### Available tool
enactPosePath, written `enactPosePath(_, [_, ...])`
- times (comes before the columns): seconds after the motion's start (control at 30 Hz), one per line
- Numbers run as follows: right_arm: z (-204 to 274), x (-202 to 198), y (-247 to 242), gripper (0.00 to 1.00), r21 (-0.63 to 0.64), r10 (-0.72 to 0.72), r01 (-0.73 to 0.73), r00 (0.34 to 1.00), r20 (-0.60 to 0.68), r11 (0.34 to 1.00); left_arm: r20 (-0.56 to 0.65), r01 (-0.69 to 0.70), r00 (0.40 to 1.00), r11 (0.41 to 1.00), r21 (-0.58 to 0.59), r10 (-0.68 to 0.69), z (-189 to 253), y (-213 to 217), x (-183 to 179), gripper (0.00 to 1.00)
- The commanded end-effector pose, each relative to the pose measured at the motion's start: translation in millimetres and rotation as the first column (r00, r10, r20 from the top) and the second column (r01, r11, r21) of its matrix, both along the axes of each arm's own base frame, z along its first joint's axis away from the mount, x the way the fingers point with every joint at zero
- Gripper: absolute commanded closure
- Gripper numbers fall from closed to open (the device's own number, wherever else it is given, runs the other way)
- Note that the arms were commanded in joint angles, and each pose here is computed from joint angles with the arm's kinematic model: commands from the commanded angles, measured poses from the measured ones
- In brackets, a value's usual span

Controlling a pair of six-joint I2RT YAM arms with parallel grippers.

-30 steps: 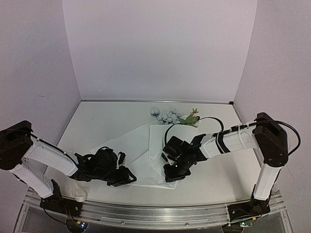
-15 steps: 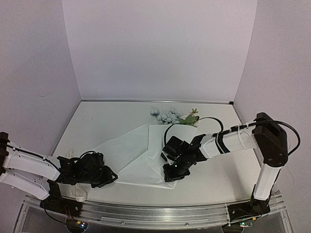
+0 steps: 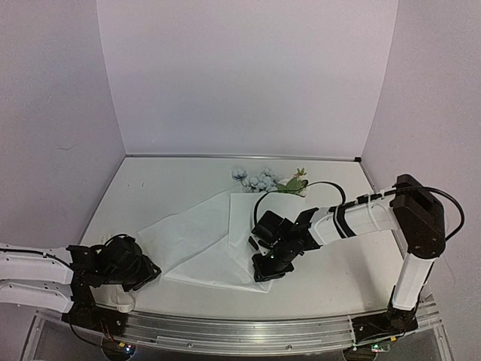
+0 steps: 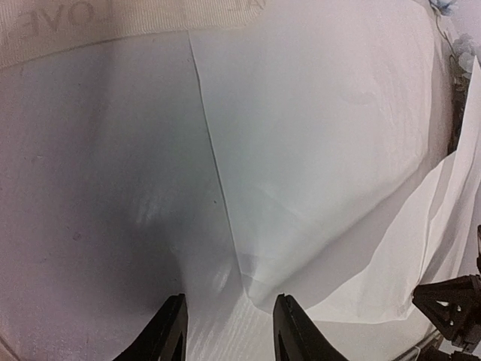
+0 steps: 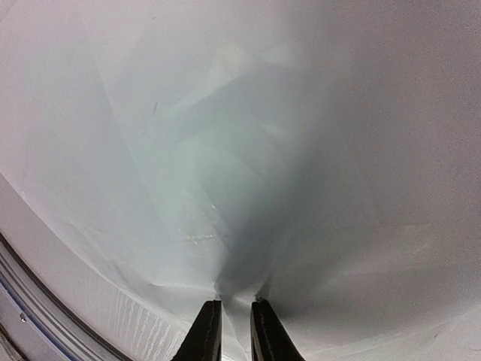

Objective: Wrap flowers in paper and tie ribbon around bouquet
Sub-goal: Pick up the two-thirds-folded wrapping paper from the center of the board.

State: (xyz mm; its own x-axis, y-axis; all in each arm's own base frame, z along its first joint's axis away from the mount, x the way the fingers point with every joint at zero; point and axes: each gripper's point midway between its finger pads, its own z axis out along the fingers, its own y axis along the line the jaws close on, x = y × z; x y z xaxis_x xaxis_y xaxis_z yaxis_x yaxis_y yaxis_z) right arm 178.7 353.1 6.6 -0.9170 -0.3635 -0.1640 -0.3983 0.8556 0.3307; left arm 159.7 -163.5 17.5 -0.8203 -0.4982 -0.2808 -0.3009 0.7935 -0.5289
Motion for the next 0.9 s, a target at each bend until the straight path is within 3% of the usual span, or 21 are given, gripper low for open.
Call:
enactPosePath(0.0, [-21.8, -6.3, -16.2, 0.86, -0.072, -0.001, 0.0, 1.0, -0.015, 0.997, -0.059, 0.014, 0.998, 0.989, -0.147, -0.023, 7.1, -17.6, -12.4, 0.59])
enactPosePath(0.27, [-23.2, -6.2, -16.7, 0.86, -0.07, -0.001, 0.001, 1.0, -0.013, 0.998, -0.11, -0.107, 0.991, 0.94, -0.324, 0.075, 19.4, -25.5, -15.7, 0.61])
enactPosePath(0.87, [-24.1, -5.4, -14.9, 0.86, -0.062, -0.003, 0.002, 1.0, -0.012, 0.998, -0.111, -0.167, 0.984, 0.941, -0.295, 0.14, -2.7, -31.0, -1.2, 0.69])
